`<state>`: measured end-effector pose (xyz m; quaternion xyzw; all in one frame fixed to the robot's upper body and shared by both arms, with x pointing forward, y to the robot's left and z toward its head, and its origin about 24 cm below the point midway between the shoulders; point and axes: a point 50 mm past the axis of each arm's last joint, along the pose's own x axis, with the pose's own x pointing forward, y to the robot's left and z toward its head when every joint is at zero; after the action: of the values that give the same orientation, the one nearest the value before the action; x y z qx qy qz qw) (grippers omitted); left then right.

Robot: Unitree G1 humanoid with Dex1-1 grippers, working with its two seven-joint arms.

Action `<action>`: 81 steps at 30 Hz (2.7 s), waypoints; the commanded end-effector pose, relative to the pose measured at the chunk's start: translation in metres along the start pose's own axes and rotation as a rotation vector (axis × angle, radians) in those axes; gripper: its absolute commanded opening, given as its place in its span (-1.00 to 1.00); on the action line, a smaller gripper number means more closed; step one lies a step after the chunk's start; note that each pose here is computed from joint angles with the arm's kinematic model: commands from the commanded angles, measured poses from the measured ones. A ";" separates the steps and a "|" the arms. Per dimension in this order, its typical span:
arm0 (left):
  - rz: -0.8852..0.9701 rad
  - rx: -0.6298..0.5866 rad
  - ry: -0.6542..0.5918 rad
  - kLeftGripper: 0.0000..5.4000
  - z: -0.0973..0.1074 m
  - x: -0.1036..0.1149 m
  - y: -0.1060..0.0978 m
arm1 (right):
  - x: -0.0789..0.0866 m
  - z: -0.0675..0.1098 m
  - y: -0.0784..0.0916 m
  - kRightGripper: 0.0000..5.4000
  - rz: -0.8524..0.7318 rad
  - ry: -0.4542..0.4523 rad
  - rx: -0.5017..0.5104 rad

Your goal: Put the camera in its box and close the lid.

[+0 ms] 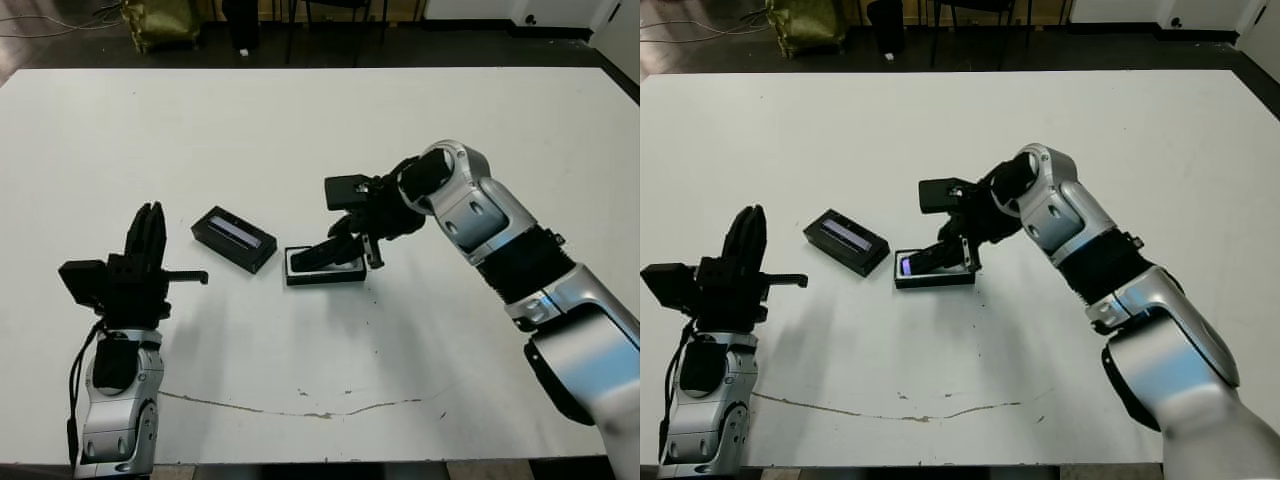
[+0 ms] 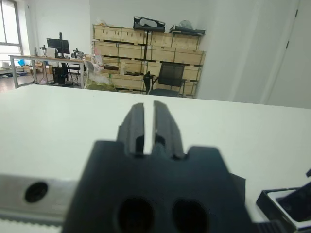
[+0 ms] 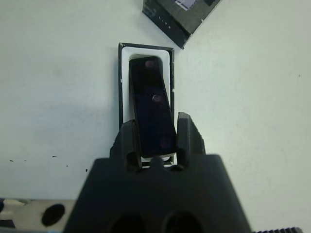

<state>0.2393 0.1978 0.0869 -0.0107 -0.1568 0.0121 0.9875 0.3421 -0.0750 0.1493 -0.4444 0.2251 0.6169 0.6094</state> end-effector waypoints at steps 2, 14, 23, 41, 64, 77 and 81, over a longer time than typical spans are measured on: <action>0.010 0.001 0.035 -1.00 -0.007 -0.005 0.002 | 0.007 0.002 0.005 -0.92 0.014 -0.028 -0.010; 0.012 -0.009 0.036 -1.00 -0.007 -0.005 0.001 | 0.006 0.001 0.005 -0.92 -0.004 -0.026 -0.018; 0.012 -0.005 0.035 -1.00 -0.006 -0.005 0.001 | 0.007 -0.001 0.005 -0.92 -0.006 -0.024 -0.021; 0.008 -0.004 0.033 -1.00 -0.007 -0.005 0.001 | 0.009 -0.002 0.003 -0.13 0.097 -0.033 -0.053; 0.004 -0.014 0.031 -1.00 -0.008 -0.005 0.000 | -0.017 0.001 -0.007 0.99 0.002 -0.153 -0.040; 0.002 -0.012 0.038 -1.00 -0.008 -0.005 -0.001 | -0.056 -0.010 0.018 0.69 -0.633 -0.430 0.113; -0.004 -0.021 0.036 -1.00 -0.008 -0.004 -0.003 | -0.043 -0.015 0.034 0.34 -0.753 -0.429 0.088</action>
<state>0.2396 0.1939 0.0851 -0.0196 -0.1576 0.0060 0.9873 0.3122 -0.1161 0.1753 -0.3245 -0.0562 0.4281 0.8416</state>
